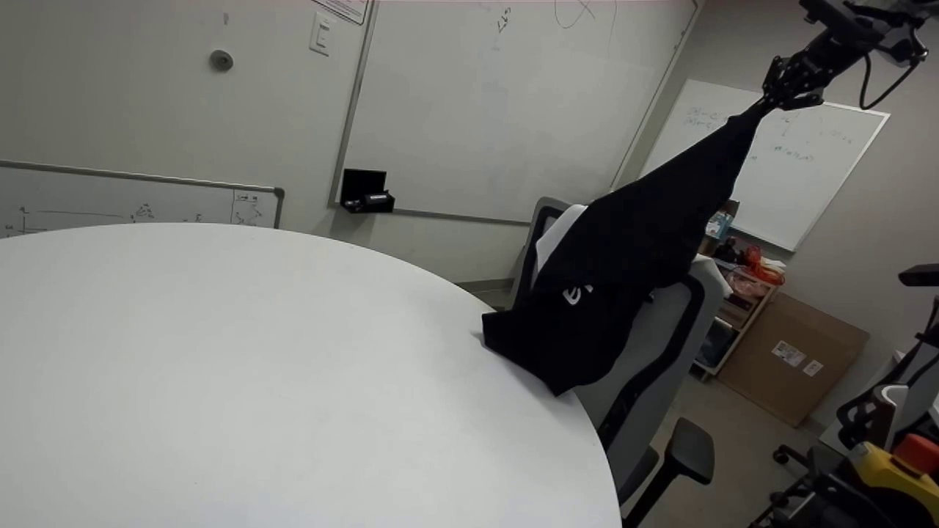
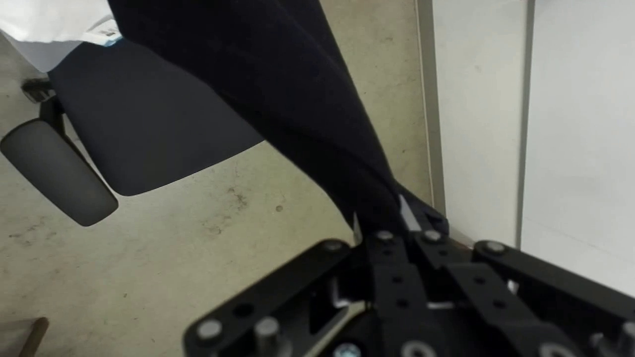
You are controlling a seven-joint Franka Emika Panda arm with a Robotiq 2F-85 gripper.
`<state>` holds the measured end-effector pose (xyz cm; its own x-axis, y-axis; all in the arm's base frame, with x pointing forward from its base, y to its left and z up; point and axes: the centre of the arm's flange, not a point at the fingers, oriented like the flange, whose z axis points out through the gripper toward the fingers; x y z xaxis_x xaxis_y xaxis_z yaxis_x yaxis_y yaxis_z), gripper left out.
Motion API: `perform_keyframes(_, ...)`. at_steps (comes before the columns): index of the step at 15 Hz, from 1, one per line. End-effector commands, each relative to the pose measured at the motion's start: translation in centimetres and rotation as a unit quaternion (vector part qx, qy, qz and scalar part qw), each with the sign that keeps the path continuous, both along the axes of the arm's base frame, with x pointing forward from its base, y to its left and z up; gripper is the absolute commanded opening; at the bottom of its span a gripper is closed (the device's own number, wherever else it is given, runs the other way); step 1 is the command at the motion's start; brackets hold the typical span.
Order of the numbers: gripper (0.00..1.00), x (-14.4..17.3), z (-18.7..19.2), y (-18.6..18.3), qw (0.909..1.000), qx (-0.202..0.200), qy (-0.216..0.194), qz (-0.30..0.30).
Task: Get the black cloth from the table and put it on the chair's backrest
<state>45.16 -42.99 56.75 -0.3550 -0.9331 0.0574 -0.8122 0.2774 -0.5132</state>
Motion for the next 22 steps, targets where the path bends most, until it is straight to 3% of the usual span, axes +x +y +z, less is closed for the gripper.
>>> perform_keyframes(1,0.3,1.1,0.1,-1.7,0.9993,0.015,0.017,-0.028)
perform_keyframes(3,0.38,1.2,0.0,-2.1,0.999,0.019,0.023,-0.035)
perform_keyframes(11,0.98,2.6,0.8,-2.6,0.9986,0.023,0.031,-0.036)
perform_keyframes(22,1.0,-0.4,5.1,-4.8,0.998,-0.005,0.022,-0.059)
